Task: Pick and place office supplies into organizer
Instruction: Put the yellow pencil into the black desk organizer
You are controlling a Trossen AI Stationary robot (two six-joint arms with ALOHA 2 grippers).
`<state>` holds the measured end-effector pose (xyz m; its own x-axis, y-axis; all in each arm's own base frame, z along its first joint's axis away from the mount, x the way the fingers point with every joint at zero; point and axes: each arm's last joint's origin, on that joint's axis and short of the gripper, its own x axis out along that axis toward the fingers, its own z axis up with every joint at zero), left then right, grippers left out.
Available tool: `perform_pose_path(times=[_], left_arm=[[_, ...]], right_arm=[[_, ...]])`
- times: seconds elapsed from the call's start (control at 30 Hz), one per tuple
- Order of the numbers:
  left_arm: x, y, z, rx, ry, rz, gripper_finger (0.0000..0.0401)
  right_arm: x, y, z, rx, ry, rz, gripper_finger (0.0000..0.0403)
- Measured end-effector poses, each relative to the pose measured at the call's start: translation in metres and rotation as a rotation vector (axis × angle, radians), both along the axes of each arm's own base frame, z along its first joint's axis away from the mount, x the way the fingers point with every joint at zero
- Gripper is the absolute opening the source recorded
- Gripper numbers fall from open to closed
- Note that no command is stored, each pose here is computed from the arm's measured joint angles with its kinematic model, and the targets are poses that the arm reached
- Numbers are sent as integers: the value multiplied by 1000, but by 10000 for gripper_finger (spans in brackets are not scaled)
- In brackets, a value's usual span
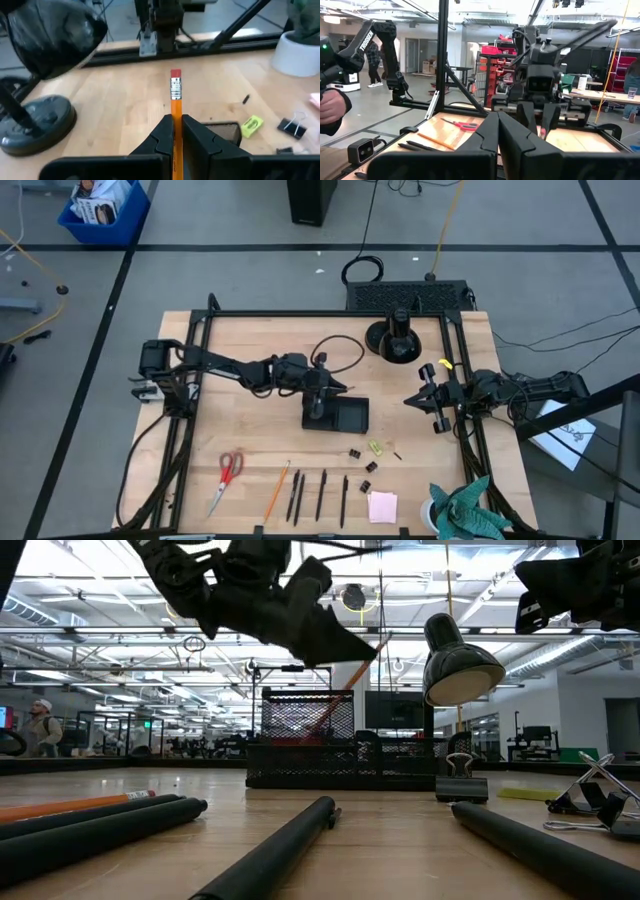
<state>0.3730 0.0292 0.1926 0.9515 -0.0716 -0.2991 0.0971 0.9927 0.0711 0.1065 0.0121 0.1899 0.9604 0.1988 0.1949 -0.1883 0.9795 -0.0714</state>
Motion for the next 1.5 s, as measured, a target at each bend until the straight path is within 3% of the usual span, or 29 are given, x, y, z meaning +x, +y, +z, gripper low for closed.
perform_pose_path(times=[0.33,0.8,0.97,1.5], left_arm=[[-1,0,-11,4,76,16,30],[0,0,-9,-17,58,32,30],[-2,2,-13,-7,103,100,30],[0,4,-10,-54,68,188,30]], right_arm=[[1,-1,-1,7,10,-22,0],[1,-1,-1,7,9,-20,0],[1,-1,-1,7,9,-20,0],[1,-1,-1,27,12,-16,0]])
